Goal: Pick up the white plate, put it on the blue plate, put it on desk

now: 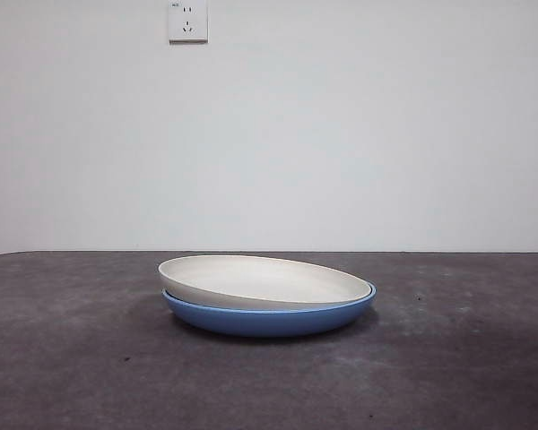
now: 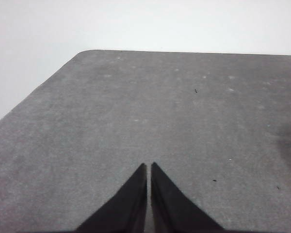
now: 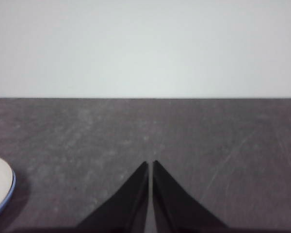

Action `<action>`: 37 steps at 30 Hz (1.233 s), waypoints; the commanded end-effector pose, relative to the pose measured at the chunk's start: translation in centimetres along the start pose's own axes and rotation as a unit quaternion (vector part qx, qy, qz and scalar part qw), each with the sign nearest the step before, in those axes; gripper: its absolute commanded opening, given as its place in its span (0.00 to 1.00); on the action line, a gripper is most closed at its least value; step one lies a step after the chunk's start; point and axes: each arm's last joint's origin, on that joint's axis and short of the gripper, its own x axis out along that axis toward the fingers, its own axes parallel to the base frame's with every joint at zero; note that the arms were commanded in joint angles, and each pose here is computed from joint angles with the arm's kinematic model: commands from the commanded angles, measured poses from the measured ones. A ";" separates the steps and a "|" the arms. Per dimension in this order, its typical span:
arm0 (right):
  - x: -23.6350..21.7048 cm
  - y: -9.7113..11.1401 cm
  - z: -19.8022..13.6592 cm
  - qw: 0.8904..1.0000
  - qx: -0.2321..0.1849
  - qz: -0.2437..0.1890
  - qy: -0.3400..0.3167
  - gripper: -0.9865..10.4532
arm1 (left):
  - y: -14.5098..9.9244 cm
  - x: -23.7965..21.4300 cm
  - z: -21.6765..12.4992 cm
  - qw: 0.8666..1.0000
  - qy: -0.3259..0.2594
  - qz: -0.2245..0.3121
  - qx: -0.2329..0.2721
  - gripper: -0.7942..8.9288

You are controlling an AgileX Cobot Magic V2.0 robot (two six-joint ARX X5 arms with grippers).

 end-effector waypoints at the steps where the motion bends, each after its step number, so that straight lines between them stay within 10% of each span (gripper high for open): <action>1: 0.0 -0.1 -0.7 1.000 0.015 -0.008 0.023 0.09 | 0.0 0.2 -0.7 1.000 0.014 0.003 -0.002 0.10; 37: -0.1 -0.2 -1.8 0.996 0.023 -0.021 0.081 0.09 | 0.0 0.2 -0.7 1.000 0.014 0.003 -0.002 0.10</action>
